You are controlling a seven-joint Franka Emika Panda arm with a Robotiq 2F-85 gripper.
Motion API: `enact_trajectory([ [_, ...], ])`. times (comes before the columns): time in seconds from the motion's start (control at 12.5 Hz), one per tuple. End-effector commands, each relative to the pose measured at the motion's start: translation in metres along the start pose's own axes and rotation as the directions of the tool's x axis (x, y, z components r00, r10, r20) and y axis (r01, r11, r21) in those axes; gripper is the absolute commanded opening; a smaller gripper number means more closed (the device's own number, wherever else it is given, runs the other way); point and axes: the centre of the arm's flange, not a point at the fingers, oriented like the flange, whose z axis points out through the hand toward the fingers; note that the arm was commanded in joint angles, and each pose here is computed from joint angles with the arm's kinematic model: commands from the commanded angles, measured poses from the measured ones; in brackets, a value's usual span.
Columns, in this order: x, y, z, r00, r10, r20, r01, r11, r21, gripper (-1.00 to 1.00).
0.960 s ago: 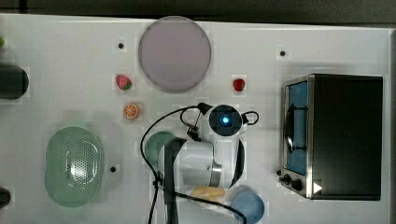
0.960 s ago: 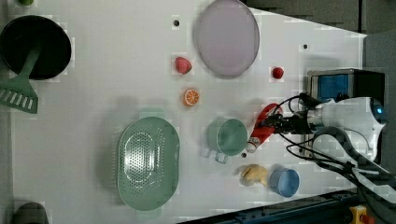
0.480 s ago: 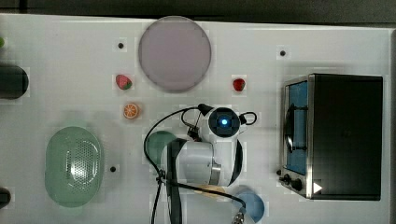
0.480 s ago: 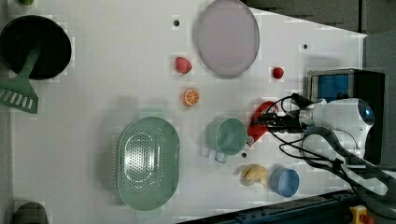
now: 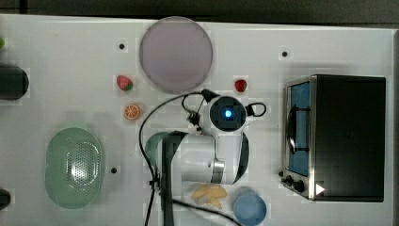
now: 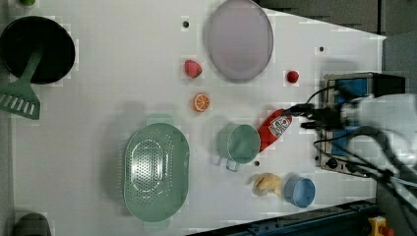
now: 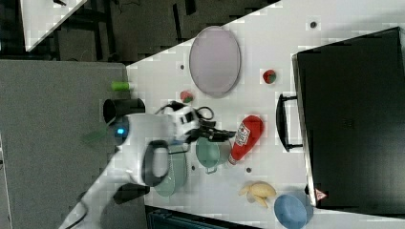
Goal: Pick ketchup from plate and place it on table.
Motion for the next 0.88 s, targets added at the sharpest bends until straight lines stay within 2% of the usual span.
enact_trajectory([
  [0.08, 0.023, -0.021, -0.126, 0.949, 0.281, -0.142, -0.27, 0.958, 0.093, 1.0],
  [0.24, 0.02, -0.026, -0.184, 0.92, 0.38, -0.1, -0.374, 0.925, 0.071, 1.0],
  [0.64, 0.01, -0.025, -0.286, 0.922, 0.385, -0.025, -0.386, 0.923, -0.007, 1.0],
  [0.88, 0.01, -0.023, -0.296, 0.921, 0.389, -0.028, -0.389, 0.921, -0.005, 1.0],
])
